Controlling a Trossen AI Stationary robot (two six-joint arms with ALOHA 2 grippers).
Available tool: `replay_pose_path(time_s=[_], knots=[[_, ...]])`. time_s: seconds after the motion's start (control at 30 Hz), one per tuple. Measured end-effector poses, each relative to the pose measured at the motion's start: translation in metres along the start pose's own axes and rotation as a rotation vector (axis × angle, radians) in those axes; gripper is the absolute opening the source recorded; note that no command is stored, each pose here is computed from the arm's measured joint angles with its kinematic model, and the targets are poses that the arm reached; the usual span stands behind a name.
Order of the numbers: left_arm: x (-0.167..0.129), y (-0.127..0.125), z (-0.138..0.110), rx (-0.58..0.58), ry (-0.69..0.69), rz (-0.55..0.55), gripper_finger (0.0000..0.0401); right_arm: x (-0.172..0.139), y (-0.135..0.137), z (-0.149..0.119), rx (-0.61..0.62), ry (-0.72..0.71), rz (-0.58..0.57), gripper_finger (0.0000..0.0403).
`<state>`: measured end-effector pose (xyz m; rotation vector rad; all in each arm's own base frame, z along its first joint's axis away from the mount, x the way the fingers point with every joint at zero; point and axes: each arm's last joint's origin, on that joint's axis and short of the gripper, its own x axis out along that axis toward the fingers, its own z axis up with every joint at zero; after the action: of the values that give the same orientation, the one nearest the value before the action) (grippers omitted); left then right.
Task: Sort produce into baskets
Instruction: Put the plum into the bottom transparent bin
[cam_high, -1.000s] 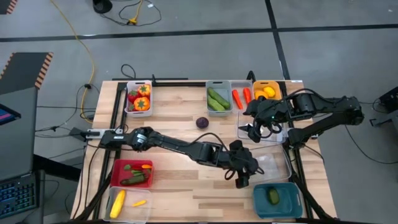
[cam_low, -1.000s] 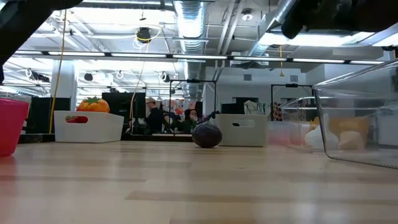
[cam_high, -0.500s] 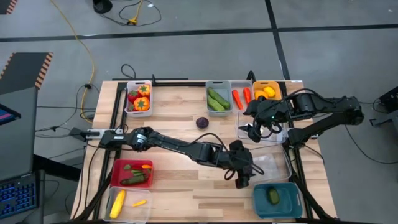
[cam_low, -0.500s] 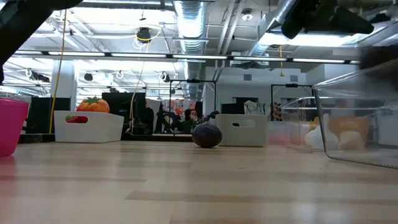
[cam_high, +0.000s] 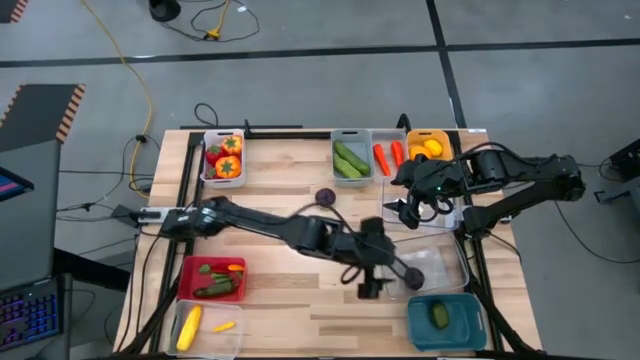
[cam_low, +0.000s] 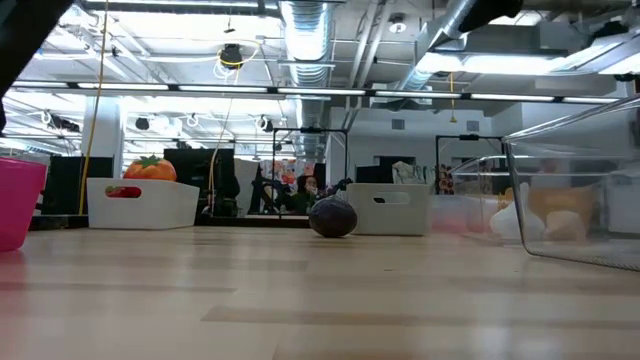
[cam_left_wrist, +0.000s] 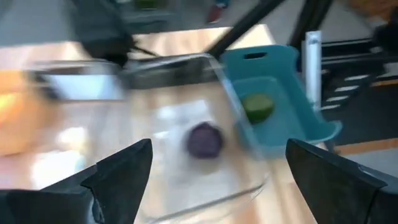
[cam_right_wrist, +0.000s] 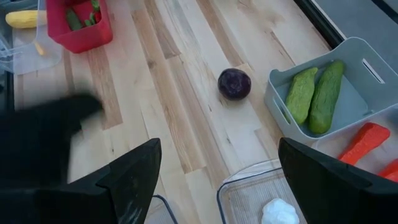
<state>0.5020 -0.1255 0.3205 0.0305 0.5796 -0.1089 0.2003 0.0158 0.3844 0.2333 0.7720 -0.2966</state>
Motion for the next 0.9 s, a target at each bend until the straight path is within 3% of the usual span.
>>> replay_pose_path(time_s=[0.13,0.37,0.67,0.9], knots=[[-0.05,0.001,0.015,0.06,0.028,0.126,0.0357,0.0,0.0,0.0,-0.001,0.003,-0.001,0.035],[-0.147,-0.004,0.03,0.099,0.056,0.242,0.0357,0.0,-0.001,-0.001,-0.004,0.014,-0.009,0.035],[-0.232,-0.041,0.012,0.134,0.1,0.499,0.0357,0.0,-0.001,-0.002,-0.006,0.016,-0.009,0.035],[-0.264,-0.067,-0.011,0.109,0.09,0.633,0.0357,0.0,-0.001,-0.002,-0.005,0.015,-0.009,0.035]])
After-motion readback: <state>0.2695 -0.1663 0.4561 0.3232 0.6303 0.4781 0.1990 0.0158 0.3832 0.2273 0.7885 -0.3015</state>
